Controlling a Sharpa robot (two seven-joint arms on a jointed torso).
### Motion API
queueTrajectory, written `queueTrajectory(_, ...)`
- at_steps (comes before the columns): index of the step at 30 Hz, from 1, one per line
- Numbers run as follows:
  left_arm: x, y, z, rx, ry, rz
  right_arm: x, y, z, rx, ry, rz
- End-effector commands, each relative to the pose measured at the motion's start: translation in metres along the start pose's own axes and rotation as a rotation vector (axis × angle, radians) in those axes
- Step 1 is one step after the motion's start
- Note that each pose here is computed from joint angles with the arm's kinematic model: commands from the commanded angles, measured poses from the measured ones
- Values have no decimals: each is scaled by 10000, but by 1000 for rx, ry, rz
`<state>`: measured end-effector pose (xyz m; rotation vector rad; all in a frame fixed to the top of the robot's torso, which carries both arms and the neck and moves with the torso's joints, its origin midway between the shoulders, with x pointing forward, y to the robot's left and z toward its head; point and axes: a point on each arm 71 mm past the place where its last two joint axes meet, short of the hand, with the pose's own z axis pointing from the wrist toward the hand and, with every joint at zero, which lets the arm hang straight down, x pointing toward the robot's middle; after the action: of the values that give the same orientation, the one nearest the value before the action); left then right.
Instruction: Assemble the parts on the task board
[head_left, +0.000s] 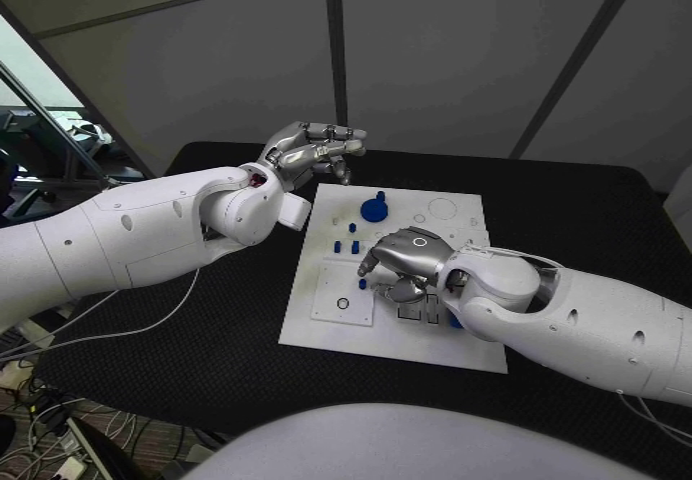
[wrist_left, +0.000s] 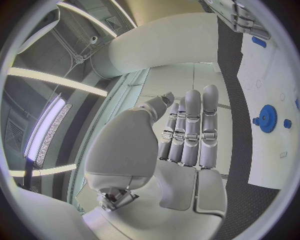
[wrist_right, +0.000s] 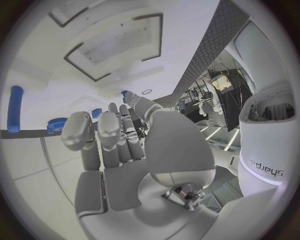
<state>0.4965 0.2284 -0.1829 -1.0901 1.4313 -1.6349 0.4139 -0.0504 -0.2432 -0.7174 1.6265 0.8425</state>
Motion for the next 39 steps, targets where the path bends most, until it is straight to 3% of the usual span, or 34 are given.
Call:
queueTrajectory(1, -1, -13, 2, 3, 9, -7, -120, 12, -108, -24, -132, 59)
queueTrajectory(6, -17, -7, 1, 0, 6, -6, -232, -118, -339, 40, -137, 130)
queueTrajectory(14, -17, 7, 2, -2, 8, -6, -383, -528, -608, 212, -56, 73)
queueTrajectory(19, -24, 10, 2, -3, 7, -6, -393, -695, -708, 275, -24, 32)
queueTrajectory(29, -16, 19, 11, -8, 11, -7, -357, -717, -634, 285, 36, 20)
queueTrajectory(39, -21, 21, 12, -10, 11, -7, -340, -782, -524, 306, 24, -9)
